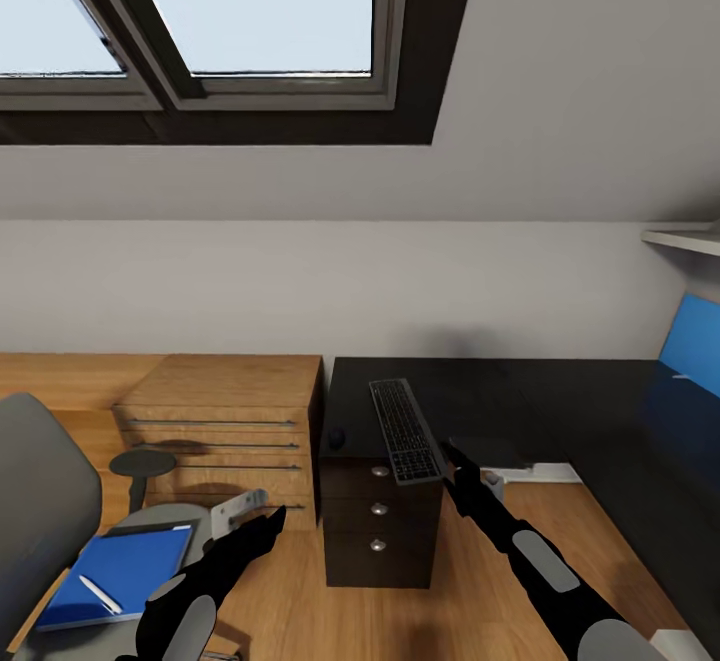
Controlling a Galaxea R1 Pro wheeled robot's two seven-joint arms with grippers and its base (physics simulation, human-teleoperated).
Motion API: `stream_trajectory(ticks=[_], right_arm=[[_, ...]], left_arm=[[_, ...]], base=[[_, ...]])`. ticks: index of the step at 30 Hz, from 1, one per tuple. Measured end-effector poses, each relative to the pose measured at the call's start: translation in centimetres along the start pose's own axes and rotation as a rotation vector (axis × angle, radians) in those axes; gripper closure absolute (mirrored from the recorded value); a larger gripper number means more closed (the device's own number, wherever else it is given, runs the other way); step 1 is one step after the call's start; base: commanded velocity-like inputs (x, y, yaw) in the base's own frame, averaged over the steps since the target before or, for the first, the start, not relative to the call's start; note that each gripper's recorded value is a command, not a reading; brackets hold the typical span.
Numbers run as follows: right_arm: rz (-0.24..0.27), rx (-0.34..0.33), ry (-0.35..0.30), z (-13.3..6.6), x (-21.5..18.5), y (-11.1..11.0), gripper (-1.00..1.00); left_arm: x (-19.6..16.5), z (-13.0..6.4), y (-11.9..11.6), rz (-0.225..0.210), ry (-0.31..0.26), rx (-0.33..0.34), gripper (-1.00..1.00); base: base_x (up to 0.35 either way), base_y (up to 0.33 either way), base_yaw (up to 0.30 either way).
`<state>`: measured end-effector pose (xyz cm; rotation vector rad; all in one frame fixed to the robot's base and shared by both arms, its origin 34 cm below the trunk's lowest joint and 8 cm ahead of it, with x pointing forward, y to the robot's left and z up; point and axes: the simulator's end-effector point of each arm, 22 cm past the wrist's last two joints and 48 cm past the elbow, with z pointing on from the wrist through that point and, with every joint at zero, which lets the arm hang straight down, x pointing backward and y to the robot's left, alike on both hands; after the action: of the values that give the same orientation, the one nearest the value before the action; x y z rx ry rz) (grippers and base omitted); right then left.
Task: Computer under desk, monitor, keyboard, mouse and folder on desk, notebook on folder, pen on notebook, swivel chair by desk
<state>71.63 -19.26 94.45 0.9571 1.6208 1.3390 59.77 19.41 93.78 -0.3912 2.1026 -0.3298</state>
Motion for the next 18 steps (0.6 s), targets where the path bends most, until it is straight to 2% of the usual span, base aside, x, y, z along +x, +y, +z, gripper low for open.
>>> stream_trajectory(ticks=[9,18], right_arm=[[-0.005,0.005,0.001,0.5,0.4,-1.0,-1.0],[-0.007,-0.018,-0.004,0.7,0.1,-1.4,-1.0]], left_arm=[[0.6,0.7,0.4,0.0,0.001,-0.001,-1.0],[1.5,1.5,1.1,0.0,0.006,-0.011,-1.0]], base=[[0.0,0.0,0.0],[0.0,0.0,0.0]])
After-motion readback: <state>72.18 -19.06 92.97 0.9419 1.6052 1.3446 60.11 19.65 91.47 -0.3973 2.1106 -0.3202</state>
